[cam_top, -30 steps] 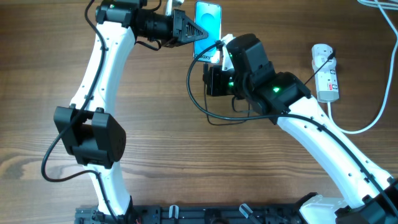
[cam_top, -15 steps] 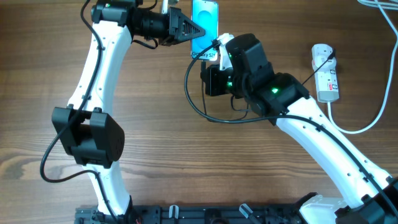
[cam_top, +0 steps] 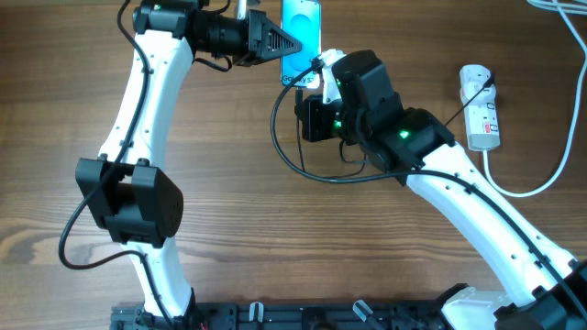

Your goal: Plug charger to phone and switch on socket

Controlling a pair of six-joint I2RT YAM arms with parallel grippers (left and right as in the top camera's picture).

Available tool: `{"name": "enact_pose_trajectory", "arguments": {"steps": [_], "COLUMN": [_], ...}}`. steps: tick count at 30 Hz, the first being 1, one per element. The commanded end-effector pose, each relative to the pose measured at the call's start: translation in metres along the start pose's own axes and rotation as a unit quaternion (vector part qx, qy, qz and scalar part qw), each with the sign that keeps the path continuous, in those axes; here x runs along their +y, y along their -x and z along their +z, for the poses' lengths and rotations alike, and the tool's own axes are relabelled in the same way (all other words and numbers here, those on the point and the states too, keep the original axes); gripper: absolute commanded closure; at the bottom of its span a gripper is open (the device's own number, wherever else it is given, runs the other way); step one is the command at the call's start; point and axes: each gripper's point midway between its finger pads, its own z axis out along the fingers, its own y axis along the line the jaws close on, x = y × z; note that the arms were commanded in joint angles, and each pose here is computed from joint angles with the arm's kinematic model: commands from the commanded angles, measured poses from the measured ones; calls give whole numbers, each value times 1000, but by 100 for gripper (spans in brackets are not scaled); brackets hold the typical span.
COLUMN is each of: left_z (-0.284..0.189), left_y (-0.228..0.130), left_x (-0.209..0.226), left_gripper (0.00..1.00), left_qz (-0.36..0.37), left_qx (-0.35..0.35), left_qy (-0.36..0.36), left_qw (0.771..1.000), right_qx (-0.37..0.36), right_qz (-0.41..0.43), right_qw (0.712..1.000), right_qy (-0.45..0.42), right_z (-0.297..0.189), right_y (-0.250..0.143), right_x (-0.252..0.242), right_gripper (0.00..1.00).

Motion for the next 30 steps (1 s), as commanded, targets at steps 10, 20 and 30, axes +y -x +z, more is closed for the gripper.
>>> {"name": "enact_pose_trajectory", "arguments": {"steps": [10,20,30], "left_z": [4,4,4], "left_y": [-14,-13,-6], "left_x": [-28,-27,-7], "left_gripper": [96,96,96], "left_qz": [5,5,16], "left_qx": [21,21,5], "left_qy": [-36,-35,24], "left_qw": [999,999,1000], "right_qx": [-93,-91,-48], "right_qz": [-1,0,33], "right_qw": [996,996,998], "right_qy": [-7,-8,-32], "right_z": [-27,-27,-46], "right_y": [59,59,47], "right_x": [1,0,-8], "right_gripper": [83,79,37]}}
